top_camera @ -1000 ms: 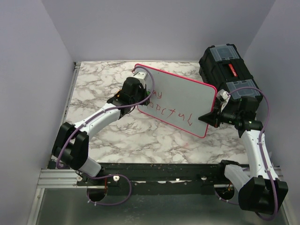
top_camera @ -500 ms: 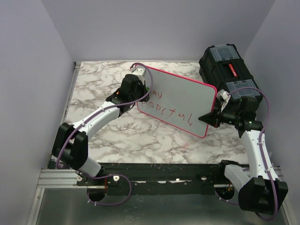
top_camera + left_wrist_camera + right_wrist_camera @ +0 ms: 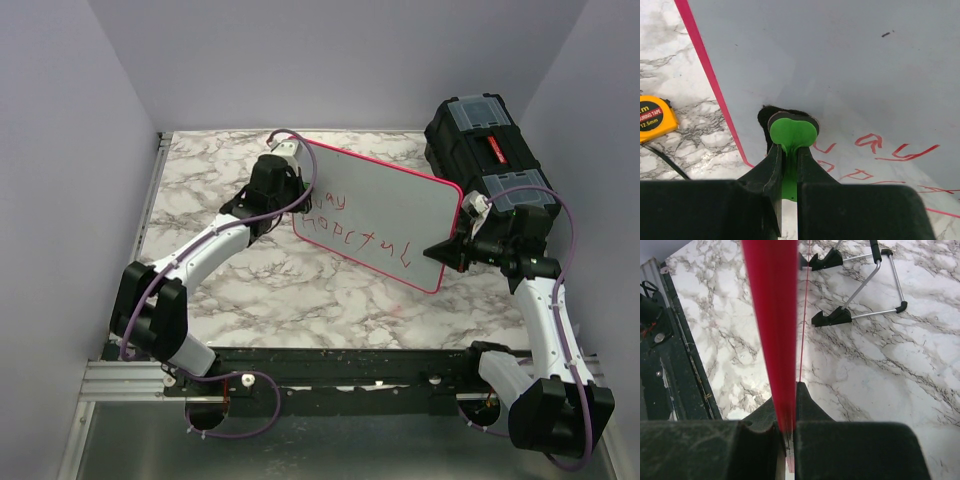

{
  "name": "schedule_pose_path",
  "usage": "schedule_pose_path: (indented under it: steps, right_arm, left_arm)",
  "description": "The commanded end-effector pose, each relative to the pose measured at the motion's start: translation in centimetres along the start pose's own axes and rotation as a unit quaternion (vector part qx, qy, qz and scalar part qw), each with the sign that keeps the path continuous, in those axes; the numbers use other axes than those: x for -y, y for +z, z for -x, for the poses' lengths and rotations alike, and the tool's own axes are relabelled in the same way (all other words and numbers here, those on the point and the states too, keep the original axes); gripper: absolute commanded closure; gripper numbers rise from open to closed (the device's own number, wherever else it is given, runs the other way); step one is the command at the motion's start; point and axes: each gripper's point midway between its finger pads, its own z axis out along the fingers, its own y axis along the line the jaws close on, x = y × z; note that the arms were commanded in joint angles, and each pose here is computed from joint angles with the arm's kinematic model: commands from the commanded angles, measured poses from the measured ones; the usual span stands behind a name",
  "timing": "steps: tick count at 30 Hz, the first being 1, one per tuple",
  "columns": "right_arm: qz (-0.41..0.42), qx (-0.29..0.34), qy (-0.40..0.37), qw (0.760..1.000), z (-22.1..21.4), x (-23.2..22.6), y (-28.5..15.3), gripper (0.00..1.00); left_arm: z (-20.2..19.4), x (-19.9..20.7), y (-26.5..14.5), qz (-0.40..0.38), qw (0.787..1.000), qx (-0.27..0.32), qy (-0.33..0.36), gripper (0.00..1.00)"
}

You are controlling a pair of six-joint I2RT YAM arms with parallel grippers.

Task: Erase the whiteboard
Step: Erase the whiteboard using the whiteboard eraser.

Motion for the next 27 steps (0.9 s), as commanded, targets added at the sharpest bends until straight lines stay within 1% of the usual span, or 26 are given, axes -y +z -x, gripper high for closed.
schedule_pose_path:
  steps: [1, 4, 7, 9, 13, 16, 19, 20, 24, 27]
  right_arm:
    - [0.06, 0.034, -0.048, 0.996, 2.2, -2.4, 0.1, 1.0]
    - [0.059, 0.034, -0.048, 0.997, 2.1, -2.3, 0.1, 1.0]
    - [0.058, 0.034, -0.048, 0.997, 2.1, -2.3, 0.1, 1.0]
    - [0.059, 0.033, -0.046, 0.997, 2.0, -2.3, 0.1, 1.0]
    - [0.059, 0.034, -0.049, 0.996, 2.2, -2.3, 0.1, 1.0]
    - [0.059, 0.034, -0.049, 0.996, 2.2, -2.3, 0.1, 1.0]
    - [0.06, 0.034, -0.049, 0.996, 2.2, -2.4, 0.1, 1.0]
    - [0.06, 0.034, -0.048, 0.996, 2.2, -2.3, 0.1, 1.0]
    - [0.059, 0.033, -0.046, 0.997, 2.0, -2.2, 0.1, 1.0]
    - [0.059, 0.033, -0.046, 0.997, 2.0, -2.2, 0.1, 1.0]
  left_arm:
    - [0.2, 2.2, 0.6, -0.021, 1.0, 0.014, -0.004, 1.0]
    - [-0.7, 4.1, 0.9, -0.026, 1.0, 0.011, 0.0, 1.0]
    - [-1.0, 4.4, 0.9, -0.024, 1.0, 0.013, 0.001, 1.0]
    - [-0.7, 3.3, 0.9, -0.006, 1.0, 0.016, 0.008, 1.0]
    - [0.4, -0.8, 0.6, 0.027, 0.999, 0.025, -0.009, 1.0]
    - [0.3, -2.1, 0.4, 0.035, 0.999, 0.024, -0.016, 1.0]
    - [-0.8, -1.0, 0.2, 0.019, 1.0, 0.016, -0.019, 1.0]
    - [-0.6, -0.2, 0.3, 0.01, 1.0, 0.025, -0.016, 1.0]
    - [-1.6, 2.6, 0.4, -0.014, 1.0, 0.02, -0.007, 1.0]
    - [-1.9, 2.8, 0.6, -0.012, 1.0, 0.017, -0.002, 1.0]
